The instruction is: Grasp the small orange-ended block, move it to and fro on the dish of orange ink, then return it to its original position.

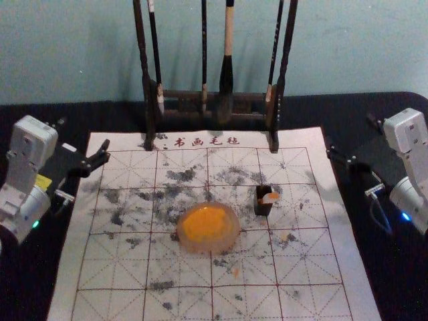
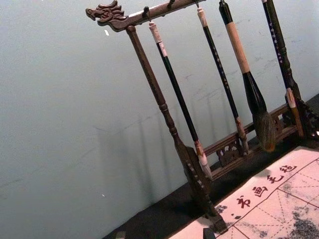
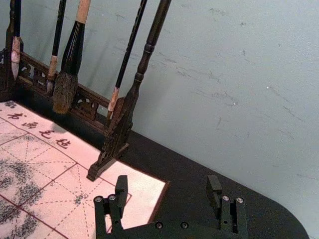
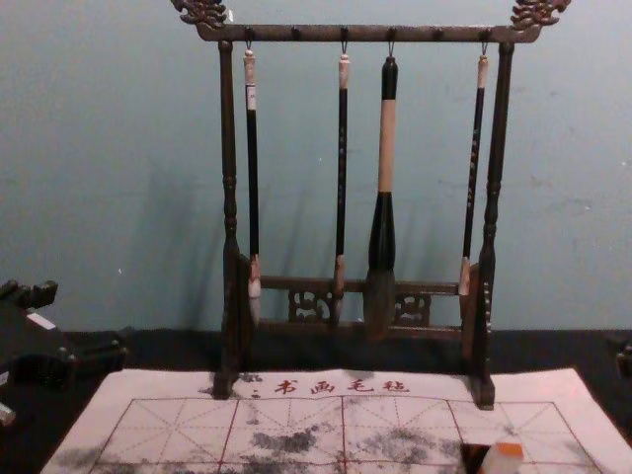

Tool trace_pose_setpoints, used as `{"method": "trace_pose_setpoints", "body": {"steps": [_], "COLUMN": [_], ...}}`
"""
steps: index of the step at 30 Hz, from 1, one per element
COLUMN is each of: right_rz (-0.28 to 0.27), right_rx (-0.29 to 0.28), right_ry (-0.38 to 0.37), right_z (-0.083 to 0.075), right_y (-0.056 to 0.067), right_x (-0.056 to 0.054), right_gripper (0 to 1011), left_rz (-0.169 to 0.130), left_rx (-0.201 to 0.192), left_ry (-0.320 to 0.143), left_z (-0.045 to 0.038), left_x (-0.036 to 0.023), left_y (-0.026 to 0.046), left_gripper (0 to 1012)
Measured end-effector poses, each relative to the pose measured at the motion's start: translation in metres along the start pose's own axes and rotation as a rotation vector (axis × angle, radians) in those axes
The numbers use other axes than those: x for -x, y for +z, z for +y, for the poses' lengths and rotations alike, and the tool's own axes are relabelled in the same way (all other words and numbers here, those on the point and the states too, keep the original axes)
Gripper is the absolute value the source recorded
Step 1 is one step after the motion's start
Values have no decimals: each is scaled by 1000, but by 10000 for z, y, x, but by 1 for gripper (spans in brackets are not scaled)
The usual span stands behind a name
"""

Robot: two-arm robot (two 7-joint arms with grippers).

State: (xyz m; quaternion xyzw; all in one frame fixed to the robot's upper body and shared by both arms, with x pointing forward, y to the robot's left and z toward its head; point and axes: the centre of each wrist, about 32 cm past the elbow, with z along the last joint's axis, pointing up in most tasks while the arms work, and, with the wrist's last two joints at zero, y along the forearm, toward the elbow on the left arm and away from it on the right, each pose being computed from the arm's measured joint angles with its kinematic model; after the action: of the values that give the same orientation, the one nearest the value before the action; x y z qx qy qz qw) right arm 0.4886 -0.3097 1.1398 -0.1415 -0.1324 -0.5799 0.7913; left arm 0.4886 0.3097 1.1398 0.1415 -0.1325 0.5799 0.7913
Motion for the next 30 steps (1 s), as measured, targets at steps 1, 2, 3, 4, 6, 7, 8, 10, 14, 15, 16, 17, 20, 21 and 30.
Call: {"method": "trace_pose_setpoints", "body": {"steps": [1, 2, 3, 4, 6, 7, 8, 10, 14, 15, 16, 17, 20, 21, 30], "right_rz": [0, 0, 0, 0, 0, 0, 0, 0, 0, 0, 0, 0, 0, 0, 0], "right_rx": [0, 0, 0, 0, 0, 0, 0, 0, 0, 0, 0, 0, 0, 0, 0], "right_ry": [0, 0, 0, 0, 0, 0, 0, 0, 0, 0, 0, 0, 0, 0, 0], "right_z": [0, 0, 0, 0, 0, 0, 0, 0, 0, 0, 0, 0, 0, 0, 0], "right_y": [0, 0, 0, 0, 0, 0, 0, 0, 0, 0, 0, 0, 0, 0, 0], "right_x": [0, 0, 0, 0, 0, 0, 0, 0, 0, 0, 0, 0, 0, 0, 0], "right_gripper": [1002, 1002, 1002, 1002, 1000, 1002, 1002, 1002, 1002, 1002, 1002, 1002, 1000, 1002, 1000], "left_rz": [0, 0, 0, 0, 0, 0, 0, 0, 0, 0, 0, 0, 0, 0, 0], "left_rx": [0, 0, 0, 0, 0, 0, 0, 0, 0, 0, 0, 0, 0, 0, 0], "left_ry": [0, 0, 0, 0, 0, 0, 0, 0, 0, 0, 0, 0, 0, 0, 0], "left_z": [0, 0, 0, 0, 0, 0, 0, 0, 0, 0, 0, 0, 0, 0, 0], "left_x": [0, 0, 0, 0, 0, 0, 0, 0, 0, 0, 0, 0, 0, 0, 0], "left_y": [0, 0, 0, 0, 0, 0, 0, 0, 0, 0, 0, 0, 0, 0, 0], "left_gripper": [1001, 1001, 1001, 1001, 1001, 1001, 1001, 1001, 1001, 1001, 1001, 1001, 1001, 1001, 1001]}}
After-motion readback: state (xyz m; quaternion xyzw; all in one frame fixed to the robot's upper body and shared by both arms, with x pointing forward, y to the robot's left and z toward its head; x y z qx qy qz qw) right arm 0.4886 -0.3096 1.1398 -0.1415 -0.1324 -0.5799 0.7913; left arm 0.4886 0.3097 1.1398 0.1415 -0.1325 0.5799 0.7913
